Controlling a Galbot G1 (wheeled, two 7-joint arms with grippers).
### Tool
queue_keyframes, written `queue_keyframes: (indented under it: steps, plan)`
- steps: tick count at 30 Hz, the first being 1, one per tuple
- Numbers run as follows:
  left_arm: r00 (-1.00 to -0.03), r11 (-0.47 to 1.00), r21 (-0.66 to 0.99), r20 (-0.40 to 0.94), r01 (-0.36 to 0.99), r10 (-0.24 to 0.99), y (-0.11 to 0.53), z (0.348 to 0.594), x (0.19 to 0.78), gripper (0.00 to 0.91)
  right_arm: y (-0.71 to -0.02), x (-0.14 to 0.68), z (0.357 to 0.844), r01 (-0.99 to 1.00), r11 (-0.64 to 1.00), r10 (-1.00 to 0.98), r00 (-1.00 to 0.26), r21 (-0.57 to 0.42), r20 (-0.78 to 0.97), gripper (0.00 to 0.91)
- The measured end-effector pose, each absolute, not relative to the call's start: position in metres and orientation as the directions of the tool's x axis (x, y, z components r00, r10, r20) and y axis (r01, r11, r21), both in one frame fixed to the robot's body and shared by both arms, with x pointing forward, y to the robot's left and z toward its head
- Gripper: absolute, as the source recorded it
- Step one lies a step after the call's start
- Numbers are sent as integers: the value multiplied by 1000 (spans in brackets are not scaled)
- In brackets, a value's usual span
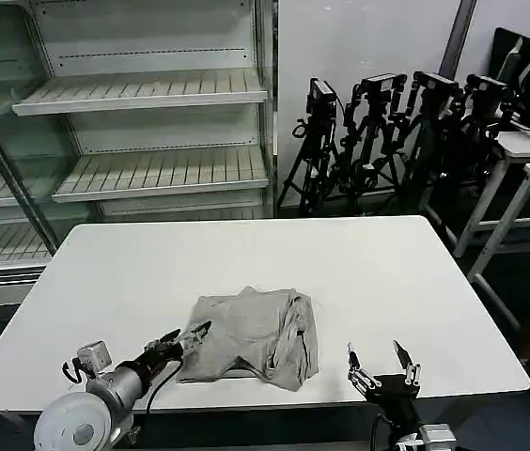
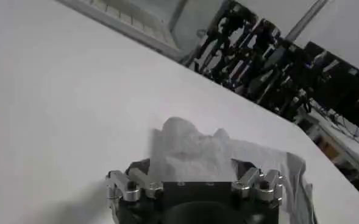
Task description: Fold and organize the clothes.
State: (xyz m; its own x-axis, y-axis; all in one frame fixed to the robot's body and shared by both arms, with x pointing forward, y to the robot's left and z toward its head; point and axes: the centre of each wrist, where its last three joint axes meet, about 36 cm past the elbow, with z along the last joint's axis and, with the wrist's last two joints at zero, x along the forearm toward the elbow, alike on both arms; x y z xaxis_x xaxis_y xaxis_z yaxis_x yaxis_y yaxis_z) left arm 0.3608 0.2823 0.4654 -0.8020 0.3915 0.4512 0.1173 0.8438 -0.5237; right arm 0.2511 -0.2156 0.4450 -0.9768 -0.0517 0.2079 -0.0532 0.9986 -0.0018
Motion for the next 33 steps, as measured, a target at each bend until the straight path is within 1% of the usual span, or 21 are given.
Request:
queue_keyframes:
  steps: [10, 11, 12, 13, 14, 15, 33]
  plan:
    - [-760, 790, -601, 458, 116, 460, 279, 449, 368, 907, -222, 244, 450, -47, 999, -41, -976, -22, 213, 907]
    - [-758, 785, -608, 456, 117, 466, 278, 448, 369, 806, -222, 244, 450, -44, 999, -38, -976, -23, 213, 907]
    - [-756, 780, -615, 454, 117, 472, 276, 447, 370, 554, -223, 243, 451, -43, 999, -37, -976, -24, 213, 907]
    - [-754, 774, -622, 451, 117, 477, 275, 446, 371, 121, -223, 243, 451, -41, 999, -35, -976, -25, 214, 907]
    - [-753, 769, -628, 450, 116, 481, 275, 445, 372, 50, -223, 242, 451, -40, 999, -34, -976, -25, 214, 907]
    - [-752, 765, -634, 448, 114, 483, 274, 444, 373, 40, -223, 241, 452, -39, 999, -33, -976, -25, 214, 907]
    - [-760, 658, -752, 407, 37, 507, 273, 425, 380, 40, -223, 235, 455, -32, 999, -26, -975, -23, 222, 907]
